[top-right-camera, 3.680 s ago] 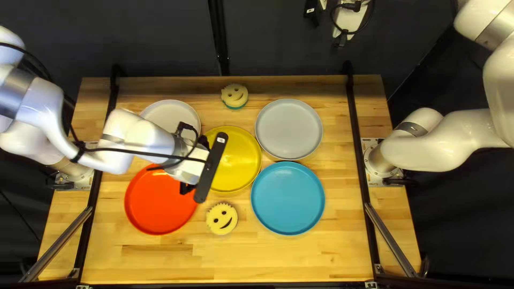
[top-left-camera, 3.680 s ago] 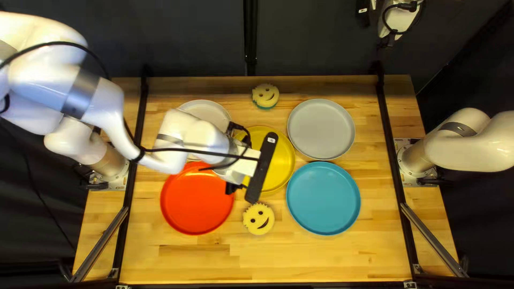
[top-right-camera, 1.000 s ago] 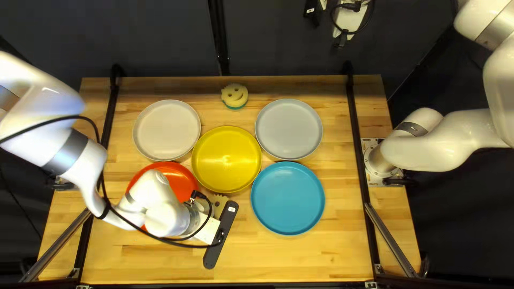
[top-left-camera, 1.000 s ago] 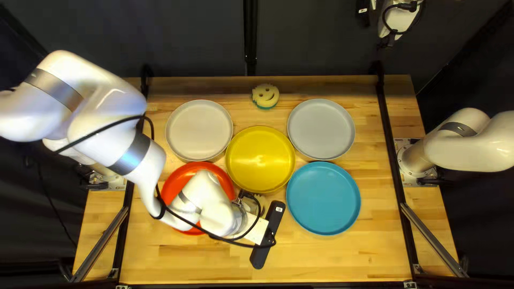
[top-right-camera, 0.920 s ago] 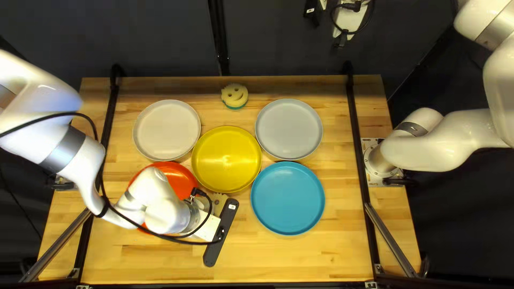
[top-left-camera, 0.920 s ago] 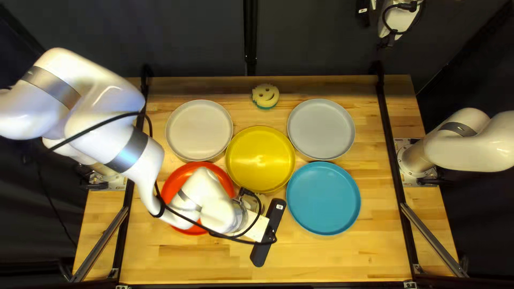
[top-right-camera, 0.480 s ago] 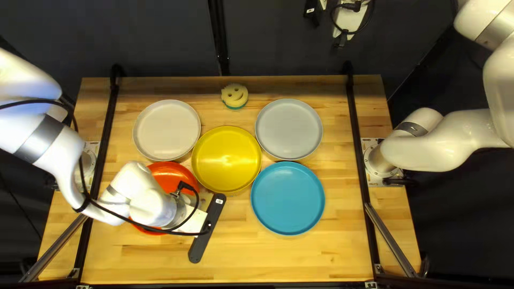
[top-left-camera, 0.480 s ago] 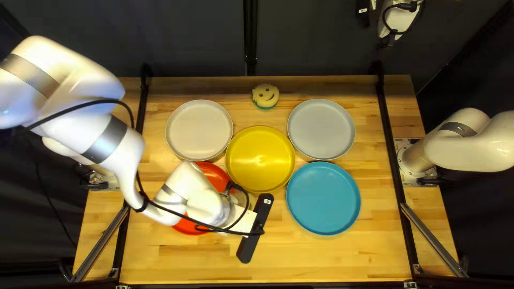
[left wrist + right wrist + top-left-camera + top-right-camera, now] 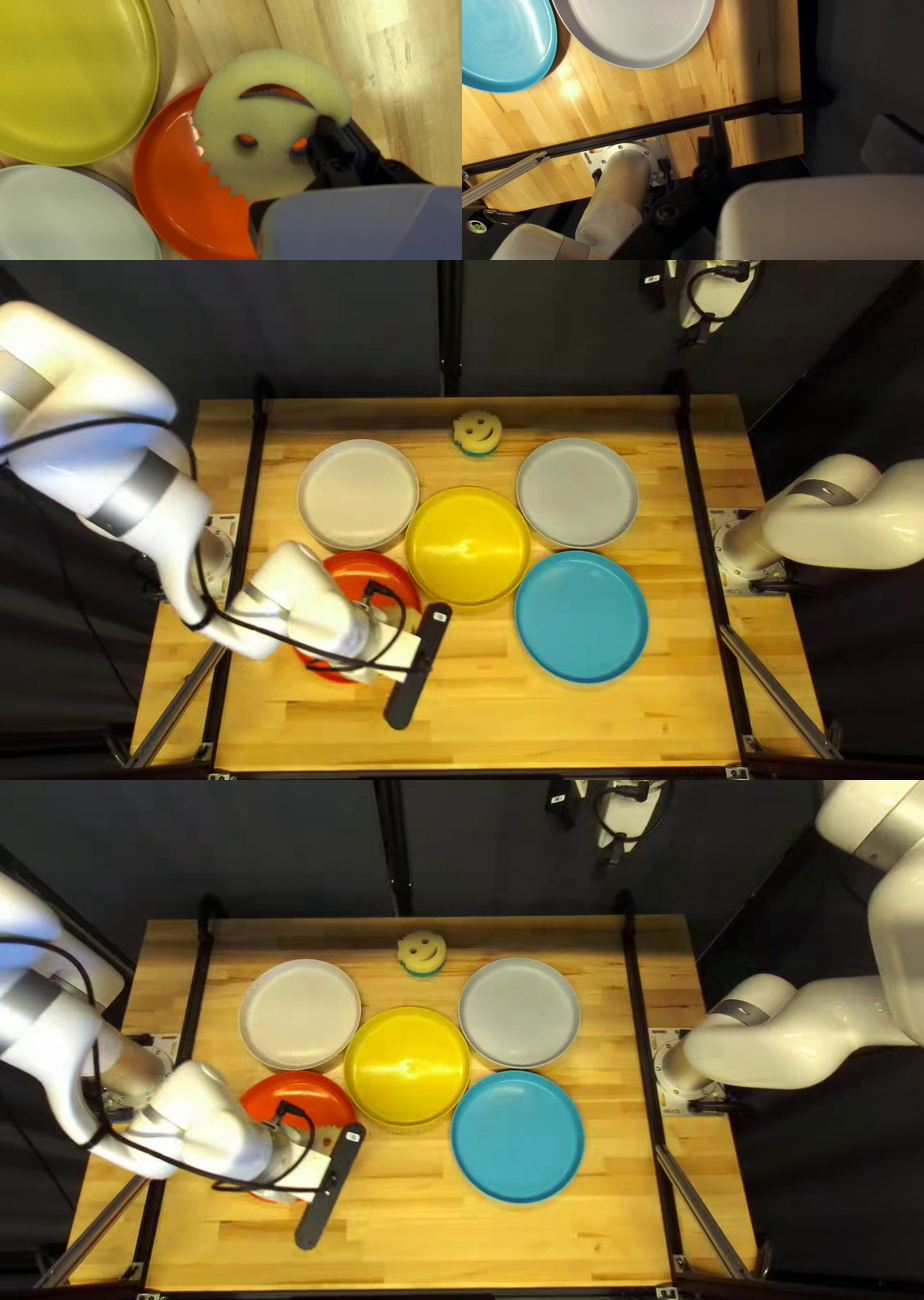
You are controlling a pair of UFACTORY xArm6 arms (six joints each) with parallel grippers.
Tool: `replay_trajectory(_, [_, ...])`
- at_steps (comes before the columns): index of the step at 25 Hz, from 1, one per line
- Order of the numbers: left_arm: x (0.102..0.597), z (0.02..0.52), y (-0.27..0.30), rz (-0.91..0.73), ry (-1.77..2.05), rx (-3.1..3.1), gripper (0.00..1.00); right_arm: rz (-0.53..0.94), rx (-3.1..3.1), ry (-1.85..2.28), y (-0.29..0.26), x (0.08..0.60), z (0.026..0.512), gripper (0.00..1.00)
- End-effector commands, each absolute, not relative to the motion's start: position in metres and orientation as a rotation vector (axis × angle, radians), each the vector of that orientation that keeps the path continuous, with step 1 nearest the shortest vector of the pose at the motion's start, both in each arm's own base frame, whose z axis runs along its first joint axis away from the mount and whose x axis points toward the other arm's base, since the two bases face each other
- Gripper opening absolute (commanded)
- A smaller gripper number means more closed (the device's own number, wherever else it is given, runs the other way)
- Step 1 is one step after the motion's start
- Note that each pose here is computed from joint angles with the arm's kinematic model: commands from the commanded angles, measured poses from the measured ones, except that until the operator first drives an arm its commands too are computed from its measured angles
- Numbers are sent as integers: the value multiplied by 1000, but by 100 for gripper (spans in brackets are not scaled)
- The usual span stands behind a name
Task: Pick up sponge and scrub the plate
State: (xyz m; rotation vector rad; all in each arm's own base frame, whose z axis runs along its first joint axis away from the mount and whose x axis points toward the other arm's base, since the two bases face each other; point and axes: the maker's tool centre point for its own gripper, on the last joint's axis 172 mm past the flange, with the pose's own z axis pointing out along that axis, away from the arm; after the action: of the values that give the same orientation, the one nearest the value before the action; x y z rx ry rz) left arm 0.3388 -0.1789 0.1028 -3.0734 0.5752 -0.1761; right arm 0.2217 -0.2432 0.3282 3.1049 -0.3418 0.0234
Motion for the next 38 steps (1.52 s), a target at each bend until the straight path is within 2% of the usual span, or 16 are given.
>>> replay_trajectory(1, [334,98,-175,-185,549,-3106,0,23,3105,-342,-243,222,328,100])
replay_trajectory(19, [334,99,-175,-207,561,-3100,0,23,3105,-342,-243,222,328,100])
replay_trajectory(38, [317,67,-228,-195,709,-3134,0,23,3105,-342,-243,222,328,100])
